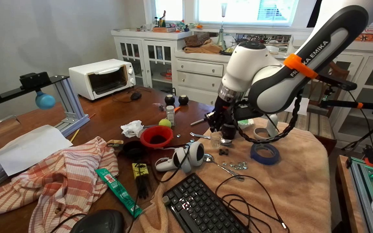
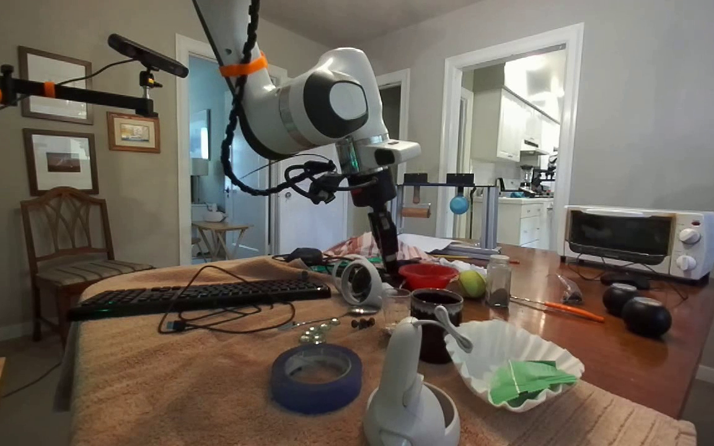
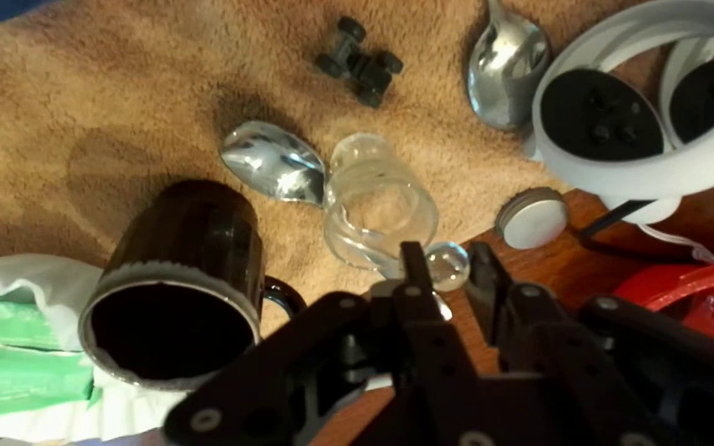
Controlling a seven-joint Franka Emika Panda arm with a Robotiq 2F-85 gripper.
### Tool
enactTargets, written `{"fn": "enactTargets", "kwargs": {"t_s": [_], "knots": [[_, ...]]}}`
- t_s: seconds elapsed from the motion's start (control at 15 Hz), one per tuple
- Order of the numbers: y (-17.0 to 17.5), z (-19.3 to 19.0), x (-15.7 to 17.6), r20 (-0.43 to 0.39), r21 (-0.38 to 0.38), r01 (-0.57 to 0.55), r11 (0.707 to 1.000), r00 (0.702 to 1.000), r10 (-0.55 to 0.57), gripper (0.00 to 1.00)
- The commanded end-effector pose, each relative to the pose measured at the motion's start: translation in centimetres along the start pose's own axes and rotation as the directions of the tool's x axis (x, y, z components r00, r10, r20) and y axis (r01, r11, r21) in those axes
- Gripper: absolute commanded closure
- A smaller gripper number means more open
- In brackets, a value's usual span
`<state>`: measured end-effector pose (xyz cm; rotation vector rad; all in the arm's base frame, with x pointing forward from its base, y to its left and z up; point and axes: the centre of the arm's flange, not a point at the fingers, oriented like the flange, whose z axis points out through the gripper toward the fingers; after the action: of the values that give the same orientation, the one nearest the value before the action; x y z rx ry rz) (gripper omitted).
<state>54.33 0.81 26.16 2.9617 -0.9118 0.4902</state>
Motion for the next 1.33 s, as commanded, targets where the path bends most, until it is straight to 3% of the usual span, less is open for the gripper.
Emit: {"fn": "enactTargets", "kwargs": {"t_s": [0.0,0.27,0.33,0.47,0.73,0.87,1.13,1.27], "knots": [[0.4,1.0,0.7,-0.037,-0.006,0.022,1.000,0.999,-0.022,0.95],[1.0,1.7,1.0,-0.031,-0.017,0.020,1.000,0.999,-0.021,0.95],[1.0,1.8,1.0,-0.028,-0.011,0.019,1.000,0.999,-0.020,0.53],[0.9,2.2,1.0,-0.032,0.000,0.022,1.000,0.999,-0.022,0.47],[1.2,1.4,0.6,-0.012,0.000,0.020,1.000,1.000,-0.020,0.17],[1.7,-0.1,0.2,0.076,-0.052,-0.012,0.999,0.997,0.016,0.02],[2.8,-3.7,-0.5,0.237,-0.157,-0.040,0.987,0.968,0.077,0.00],[2.9,-4.6,-1.1,0.306,-0.151,0.003,0.989,0.951,0.044,0.00]]}}
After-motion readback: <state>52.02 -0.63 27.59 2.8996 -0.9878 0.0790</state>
